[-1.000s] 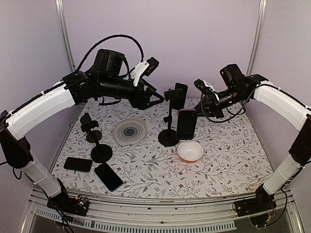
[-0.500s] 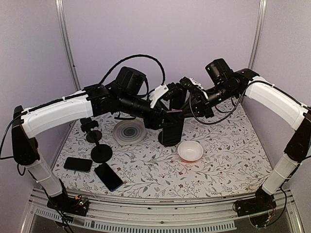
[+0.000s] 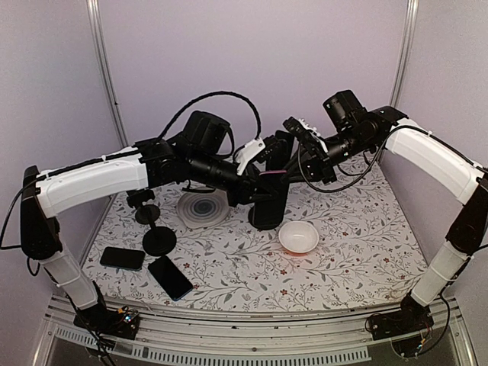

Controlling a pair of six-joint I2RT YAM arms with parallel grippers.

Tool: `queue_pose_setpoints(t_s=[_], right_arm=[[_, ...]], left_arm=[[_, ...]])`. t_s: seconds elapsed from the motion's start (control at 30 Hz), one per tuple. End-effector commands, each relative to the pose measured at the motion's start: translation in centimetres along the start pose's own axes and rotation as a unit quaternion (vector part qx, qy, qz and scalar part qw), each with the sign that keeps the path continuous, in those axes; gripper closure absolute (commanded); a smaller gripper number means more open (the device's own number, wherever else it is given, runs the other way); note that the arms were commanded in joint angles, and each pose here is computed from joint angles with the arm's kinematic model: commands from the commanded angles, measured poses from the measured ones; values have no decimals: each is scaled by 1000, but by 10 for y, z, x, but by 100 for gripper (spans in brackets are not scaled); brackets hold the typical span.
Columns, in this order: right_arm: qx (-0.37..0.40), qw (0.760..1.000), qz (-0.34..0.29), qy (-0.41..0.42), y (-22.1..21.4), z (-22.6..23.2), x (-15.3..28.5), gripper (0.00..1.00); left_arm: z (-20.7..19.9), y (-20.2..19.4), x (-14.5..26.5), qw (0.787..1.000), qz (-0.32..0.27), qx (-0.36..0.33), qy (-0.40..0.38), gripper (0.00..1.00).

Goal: Place the phone on the phone stand

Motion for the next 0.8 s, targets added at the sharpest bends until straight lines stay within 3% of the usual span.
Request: queue_pose_setpoints(t_s=[0.0, 0.13, 0.27, 0.37, 0.53, 0.77], right_arm=[[11, 1000, -26, 10, 15, 1, 2, 100], [9, 1000, -25, 7, 15, 0, 2, 93], [10, 1000, -20, -4, 20, 0, 6, 50], [20, 999, -3, -33, 21, -6, 13, 36], [19, 996, -4, -84, 23, -28, 39, 33], [-45, 988, -7, -151, 1, -82, 71, 41]], left_arm=[[-12, 8, 3, 999, -13, -15, -25, 89], [-14, 9, 2, 999, -13, -18, -30, 99], [-16, 11, 6, 999, -17, -23, -32, 100], [-18, 14, 12, 999, -23, -26, -31, 100], [-18, 12, 21, 999, -27, -21, -25, 100], [0, 16, 37, 999, -40, 24, 7, 100]])
Point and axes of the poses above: each gripper's point midway between its finger pads, its own x axis back along the fingers, its own z axis along the line the jaws close on, y = z × x, the point moved 3 cm from there along x, back along the fingers, and after that the axes turned 12 degrees about x, right-handed, at the moved point
